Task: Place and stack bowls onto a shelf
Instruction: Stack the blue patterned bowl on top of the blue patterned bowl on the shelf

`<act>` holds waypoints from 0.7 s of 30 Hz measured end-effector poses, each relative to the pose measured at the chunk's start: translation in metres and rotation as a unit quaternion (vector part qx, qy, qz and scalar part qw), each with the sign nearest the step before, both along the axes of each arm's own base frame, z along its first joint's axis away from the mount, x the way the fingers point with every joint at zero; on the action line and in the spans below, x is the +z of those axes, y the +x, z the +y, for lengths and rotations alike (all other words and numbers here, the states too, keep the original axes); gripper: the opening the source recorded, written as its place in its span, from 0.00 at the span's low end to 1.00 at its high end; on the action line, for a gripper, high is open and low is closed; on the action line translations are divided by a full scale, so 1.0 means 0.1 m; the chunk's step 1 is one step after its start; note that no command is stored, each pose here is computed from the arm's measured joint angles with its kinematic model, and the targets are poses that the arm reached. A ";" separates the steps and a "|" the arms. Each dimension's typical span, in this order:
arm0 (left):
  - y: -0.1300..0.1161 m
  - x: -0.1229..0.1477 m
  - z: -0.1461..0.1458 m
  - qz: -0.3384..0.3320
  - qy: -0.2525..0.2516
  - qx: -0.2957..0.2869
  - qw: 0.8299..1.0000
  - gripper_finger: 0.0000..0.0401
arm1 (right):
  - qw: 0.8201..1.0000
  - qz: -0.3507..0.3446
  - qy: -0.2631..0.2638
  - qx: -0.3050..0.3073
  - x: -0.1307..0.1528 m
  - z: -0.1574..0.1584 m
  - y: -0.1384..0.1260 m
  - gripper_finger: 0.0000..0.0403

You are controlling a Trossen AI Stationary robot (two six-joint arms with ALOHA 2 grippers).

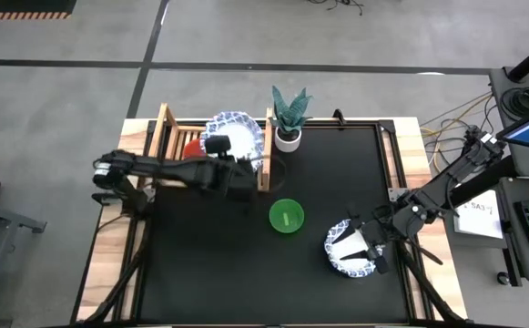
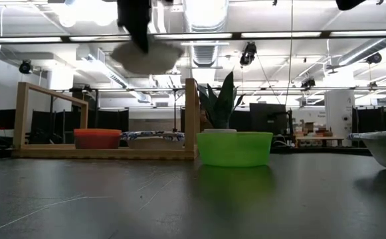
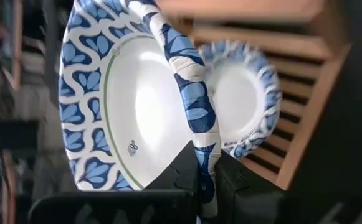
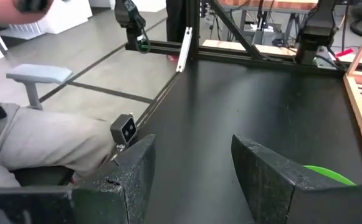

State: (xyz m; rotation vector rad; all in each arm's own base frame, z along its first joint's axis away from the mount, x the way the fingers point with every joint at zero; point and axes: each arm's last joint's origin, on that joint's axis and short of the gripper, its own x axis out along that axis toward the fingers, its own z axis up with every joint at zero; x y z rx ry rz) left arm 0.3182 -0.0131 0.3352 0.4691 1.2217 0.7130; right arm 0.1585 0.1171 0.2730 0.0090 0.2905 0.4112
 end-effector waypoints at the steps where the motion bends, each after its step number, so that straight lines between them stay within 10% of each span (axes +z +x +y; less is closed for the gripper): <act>1: 0.00 -0.10 0.10 0.003 -0.006 0.013 1.000 0.00 | 1.000 -0.001 0.001 0.000 0.01 0.00 0.00 0.49; 10: 0.05 -0.84 0.56 -0.030 -0.078 0.039 0.996 0.00 | 1.000 -0.001 -0.006 0.001 0.00 -0.01 -0.01 0.49; 21: 0.16 -1.07 0.62 -0.053 -0.071 0.025 0.996 0.00 | 1.000 -0.002 -0.015 0.003 -0.01 -0.01 -0.01 0.49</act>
